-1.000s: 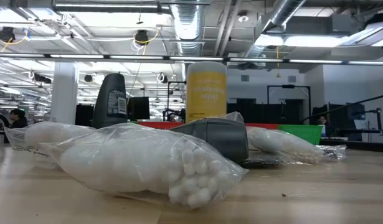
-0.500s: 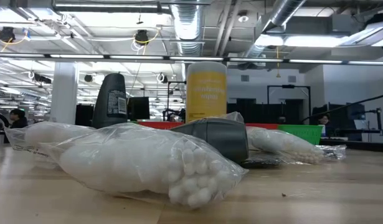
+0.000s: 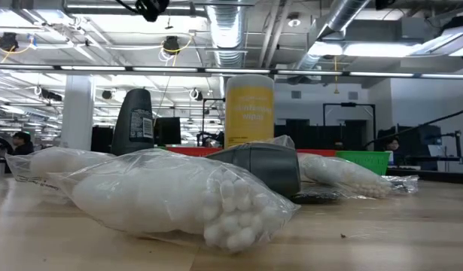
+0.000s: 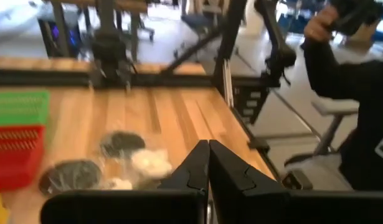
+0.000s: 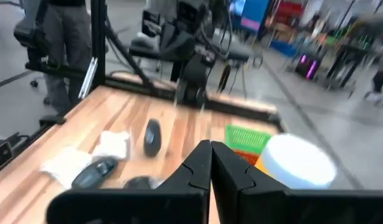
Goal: Pick & Place Travel size toiletries
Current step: Put the black deodorant into the left red bin
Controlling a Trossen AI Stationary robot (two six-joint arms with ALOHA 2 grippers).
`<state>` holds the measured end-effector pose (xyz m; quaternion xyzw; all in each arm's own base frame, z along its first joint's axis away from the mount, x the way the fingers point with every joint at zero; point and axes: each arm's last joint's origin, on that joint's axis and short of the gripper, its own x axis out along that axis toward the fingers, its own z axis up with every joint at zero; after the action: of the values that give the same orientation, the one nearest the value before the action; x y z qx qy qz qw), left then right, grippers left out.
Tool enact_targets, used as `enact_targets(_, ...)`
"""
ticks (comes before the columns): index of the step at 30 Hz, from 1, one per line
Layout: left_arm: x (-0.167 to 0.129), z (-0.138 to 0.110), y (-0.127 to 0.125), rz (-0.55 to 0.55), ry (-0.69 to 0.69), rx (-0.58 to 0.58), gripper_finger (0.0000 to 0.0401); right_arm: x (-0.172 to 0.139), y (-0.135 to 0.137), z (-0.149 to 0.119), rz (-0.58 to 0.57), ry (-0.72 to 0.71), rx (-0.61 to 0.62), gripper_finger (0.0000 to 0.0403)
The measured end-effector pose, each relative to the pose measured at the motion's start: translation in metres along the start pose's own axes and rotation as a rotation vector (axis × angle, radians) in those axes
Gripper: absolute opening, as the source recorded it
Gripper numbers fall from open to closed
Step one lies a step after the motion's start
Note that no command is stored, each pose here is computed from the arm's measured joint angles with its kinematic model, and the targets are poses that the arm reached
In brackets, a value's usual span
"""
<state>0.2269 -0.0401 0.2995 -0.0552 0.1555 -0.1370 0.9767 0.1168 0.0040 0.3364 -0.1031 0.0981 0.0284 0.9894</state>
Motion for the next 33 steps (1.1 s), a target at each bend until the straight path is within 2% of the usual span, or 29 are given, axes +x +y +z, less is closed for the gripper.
enact_targets(7,0.025,-0.019,-0.007,-0.031,0.115,-0.054,0.0022,0.021,0.002,-0.005,0.022,0.081,0.023,0.0)
enact_targets(13,0.033,-0.037,-0.006,-0.008,0.181,-0.129,0.009,0.037,0.003,-0.01,0.036,0.149,0.02,0.0)
enact_targets(22,0.033,-0.064,-0.001,0.044,0.254,-0.192,0.0202,0.043,0.003,-0.012,0.04,0.17,0.02,0.0)
enact_targets(27,0.032,-0.078,0.002,0.082,0.284,-0.21,0.0241,0.044,0.003,-0.012,0.04,0.172,0.02,0.0)
enact_targets(33,0.032,-0.084,0.003,0.103,0.29,-0.209,0.0268,0.044,0.003,-0.012,0.04,0.172,0.02,0.0)
